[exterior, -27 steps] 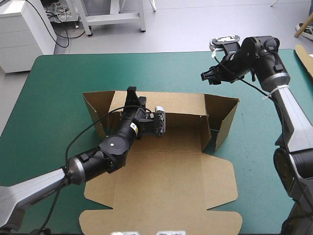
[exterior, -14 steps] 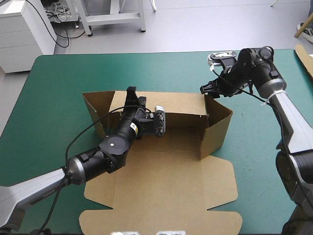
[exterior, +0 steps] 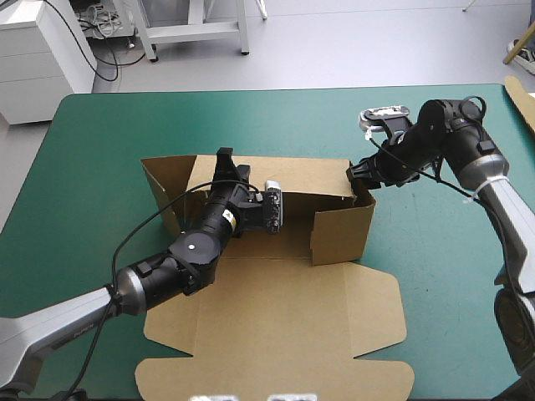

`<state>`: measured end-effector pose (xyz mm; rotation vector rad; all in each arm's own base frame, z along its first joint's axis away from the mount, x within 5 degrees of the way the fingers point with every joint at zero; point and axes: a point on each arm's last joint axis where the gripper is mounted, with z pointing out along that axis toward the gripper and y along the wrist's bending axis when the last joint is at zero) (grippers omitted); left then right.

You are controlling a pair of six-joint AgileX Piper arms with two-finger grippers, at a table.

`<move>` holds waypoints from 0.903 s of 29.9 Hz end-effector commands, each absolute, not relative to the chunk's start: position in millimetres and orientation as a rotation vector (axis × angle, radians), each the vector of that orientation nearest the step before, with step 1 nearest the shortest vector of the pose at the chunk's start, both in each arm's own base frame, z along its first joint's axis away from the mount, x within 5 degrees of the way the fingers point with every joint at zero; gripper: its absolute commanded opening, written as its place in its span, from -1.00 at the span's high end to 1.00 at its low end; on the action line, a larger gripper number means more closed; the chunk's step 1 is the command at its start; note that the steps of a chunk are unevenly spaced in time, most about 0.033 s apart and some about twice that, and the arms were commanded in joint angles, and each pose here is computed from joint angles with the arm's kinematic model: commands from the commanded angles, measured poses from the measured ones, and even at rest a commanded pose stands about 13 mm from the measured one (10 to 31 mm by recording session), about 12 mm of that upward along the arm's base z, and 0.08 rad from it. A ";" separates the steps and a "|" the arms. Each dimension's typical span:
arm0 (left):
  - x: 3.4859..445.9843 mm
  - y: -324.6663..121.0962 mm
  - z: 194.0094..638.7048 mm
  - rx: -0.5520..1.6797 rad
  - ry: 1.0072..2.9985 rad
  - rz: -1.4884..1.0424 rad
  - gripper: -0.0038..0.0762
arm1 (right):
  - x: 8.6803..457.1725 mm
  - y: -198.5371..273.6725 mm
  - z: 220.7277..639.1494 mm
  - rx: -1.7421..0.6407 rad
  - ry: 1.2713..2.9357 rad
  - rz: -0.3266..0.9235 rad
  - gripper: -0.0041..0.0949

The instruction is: Fold the box

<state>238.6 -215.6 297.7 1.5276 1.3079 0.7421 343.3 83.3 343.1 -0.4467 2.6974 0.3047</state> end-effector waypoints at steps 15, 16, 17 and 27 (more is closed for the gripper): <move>235.7 -213.1 310.8 1.475 1.306 0.719 0.92 | 277.4 84.0 343.1 -0.581 2.566 0.479 -0.03; 235.7 -213.1 310.8 1.475 1.306 0.719 0.92 | 274.1 83.5 342.6 -0.584 2.564 0.481 -0.03; 235.7 -213.1 310.8 1.475 1.306 0.719 0.92 | 270.5 83.0 341.2 -0.594 2.562 0.481 -0.03; 235.6 -213.5 310.8 1.476 1.304 0.716 0.92 | 251.2 82.7 333.3 -0.592 2.419 0.509 -0.03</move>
